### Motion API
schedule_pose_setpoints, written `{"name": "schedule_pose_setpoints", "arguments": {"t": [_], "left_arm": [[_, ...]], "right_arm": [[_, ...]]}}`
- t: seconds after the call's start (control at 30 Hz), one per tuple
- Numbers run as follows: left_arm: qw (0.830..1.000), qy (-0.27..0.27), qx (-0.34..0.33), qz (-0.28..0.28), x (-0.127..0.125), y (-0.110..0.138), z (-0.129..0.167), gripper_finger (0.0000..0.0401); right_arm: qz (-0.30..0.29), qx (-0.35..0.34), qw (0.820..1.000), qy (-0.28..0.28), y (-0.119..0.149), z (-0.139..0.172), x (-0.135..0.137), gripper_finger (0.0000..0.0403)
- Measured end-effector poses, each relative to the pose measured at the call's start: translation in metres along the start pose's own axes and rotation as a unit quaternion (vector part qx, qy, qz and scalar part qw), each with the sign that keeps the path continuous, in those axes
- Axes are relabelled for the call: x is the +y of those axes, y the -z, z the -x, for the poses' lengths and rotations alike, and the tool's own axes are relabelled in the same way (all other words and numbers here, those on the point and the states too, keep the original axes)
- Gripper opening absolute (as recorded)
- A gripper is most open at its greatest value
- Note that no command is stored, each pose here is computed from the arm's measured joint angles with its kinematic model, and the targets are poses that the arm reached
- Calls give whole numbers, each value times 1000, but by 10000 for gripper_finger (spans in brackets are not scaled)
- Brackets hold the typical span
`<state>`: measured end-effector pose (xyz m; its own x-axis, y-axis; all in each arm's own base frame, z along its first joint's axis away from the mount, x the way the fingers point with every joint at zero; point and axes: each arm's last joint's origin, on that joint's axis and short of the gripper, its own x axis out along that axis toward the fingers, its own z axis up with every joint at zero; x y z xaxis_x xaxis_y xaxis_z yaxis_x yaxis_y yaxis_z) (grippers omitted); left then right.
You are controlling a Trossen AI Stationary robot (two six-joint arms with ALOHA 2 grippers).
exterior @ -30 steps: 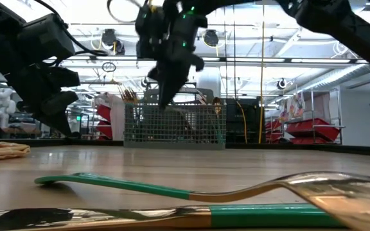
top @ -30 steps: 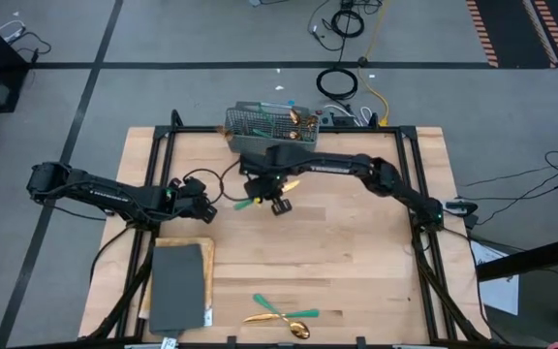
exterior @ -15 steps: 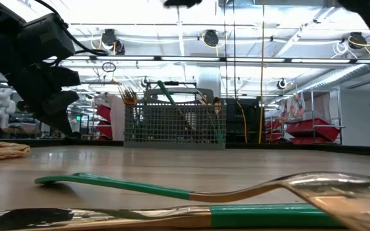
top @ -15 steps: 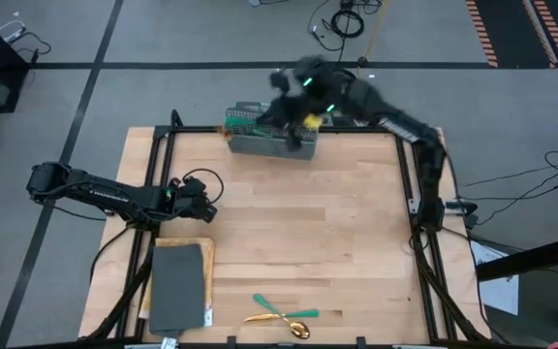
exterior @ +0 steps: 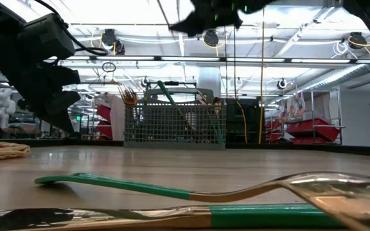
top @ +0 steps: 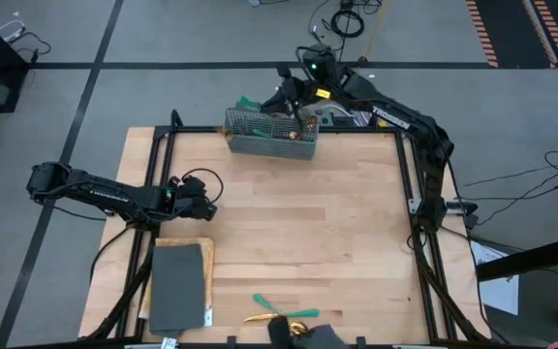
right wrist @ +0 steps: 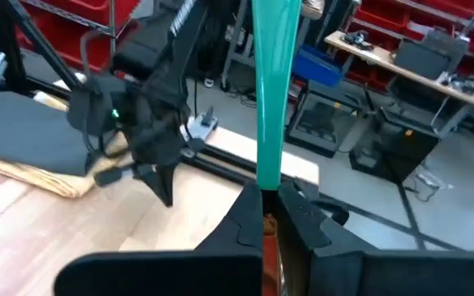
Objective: Sort silverware
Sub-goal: Put the green table knife into the gray silverware basket
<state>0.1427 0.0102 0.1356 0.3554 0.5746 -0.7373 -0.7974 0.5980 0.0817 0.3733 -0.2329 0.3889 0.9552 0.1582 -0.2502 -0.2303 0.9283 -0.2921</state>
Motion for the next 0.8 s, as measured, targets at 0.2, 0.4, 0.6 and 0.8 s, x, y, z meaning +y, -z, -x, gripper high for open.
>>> {"name": "schedule_pose_setpoints", "arguments": {"t": [0.2, 0.4, 0.6, 0.8], "left_arm": [[1000, 0, 0, 0, 0, 0, 0, 11], [1000, -9, -9, -1, 1, -1, 0, 11], [1000, -21, -22, -1, 1, -1, 0, 11], [1000, -21, -22, 0, 1, -1, 0, 11]], "right_arm": [[-25, -50, 998, 22, 62, 8, -13, 0], [-42, -118, 990, 59, 109, 28, -9, 0], [-58, -125, 988, 70, 144, 33, 8, 0], [-87, -115, 987, 71, 169, 28, 16, 0]]}}
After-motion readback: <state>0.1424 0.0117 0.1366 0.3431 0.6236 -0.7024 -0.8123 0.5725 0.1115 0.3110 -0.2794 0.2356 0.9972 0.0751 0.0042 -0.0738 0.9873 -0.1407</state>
